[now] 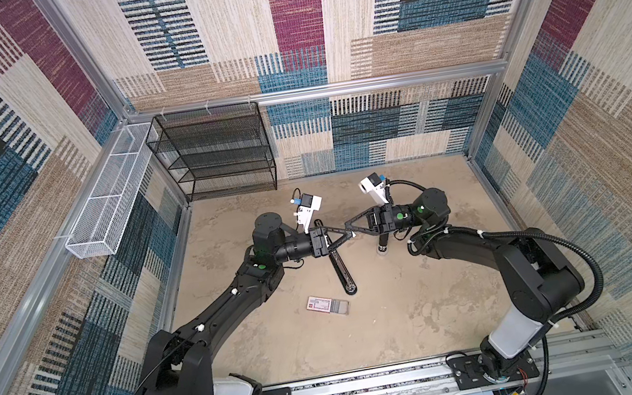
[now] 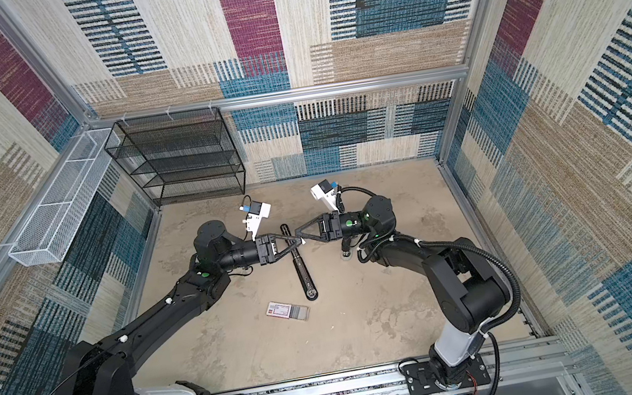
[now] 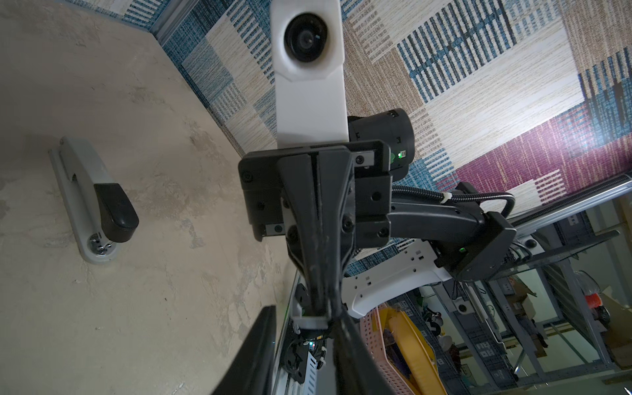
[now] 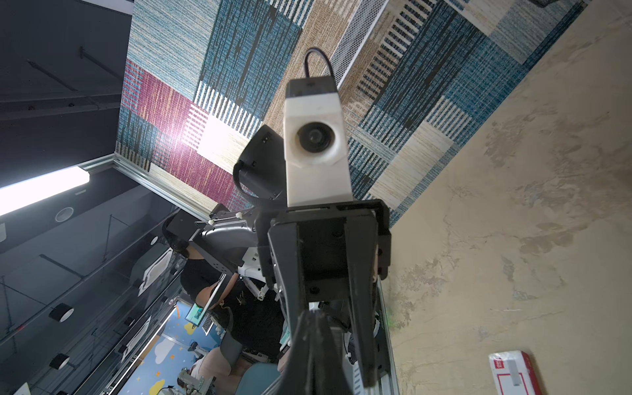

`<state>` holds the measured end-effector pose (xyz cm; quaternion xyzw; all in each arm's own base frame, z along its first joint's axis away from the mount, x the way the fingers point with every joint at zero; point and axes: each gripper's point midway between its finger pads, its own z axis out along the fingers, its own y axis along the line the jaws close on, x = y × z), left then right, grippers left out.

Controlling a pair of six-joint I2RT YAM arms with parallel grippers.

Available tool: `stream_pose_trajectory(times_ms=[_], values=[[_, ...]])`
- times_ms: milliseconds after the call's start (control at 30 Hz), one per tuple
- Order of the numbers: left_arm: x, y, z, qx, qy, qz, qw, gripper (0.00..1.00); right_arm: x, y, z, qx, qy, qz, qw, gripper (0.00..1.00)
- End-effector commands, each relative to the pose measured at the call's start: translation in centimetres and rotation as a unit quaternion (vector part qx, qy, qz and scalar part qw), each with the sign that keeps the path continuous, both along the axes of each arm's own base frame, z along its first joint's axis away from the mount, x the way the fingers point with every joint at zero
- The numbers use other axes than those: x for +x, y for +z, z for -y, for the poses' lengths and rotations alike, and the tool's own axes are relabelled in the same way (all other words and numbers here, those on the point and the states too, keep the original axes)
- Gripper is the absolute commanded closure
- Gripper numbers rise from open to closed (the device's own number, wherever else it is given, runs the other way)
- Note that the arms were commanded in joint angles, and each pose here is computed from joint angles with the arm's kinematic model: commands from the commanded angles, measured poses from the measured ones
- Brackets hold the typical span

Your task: Load the staples into the stapler

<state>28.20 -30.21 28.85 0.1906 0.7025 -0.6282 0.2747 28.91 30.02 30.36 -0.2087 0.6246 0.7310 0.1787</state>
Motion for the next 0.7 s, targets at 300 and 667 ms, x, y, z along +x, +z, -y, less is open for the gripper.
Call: stream_pose_trajectory(times_ms=[300,667], values=[[0.38,1.07,0.25,-0.020,-0.002,0.013,1.000,0.76,-0.73,0.52,0.15,0.010,0.005,0.014,1.000,1.00],[0.08,0.87,0.31,-0.018,-0.009,0.010,1.000,0.85,-0.33,1.19,0.19,0.020,-0.006,0.016,1.000,1.00]])
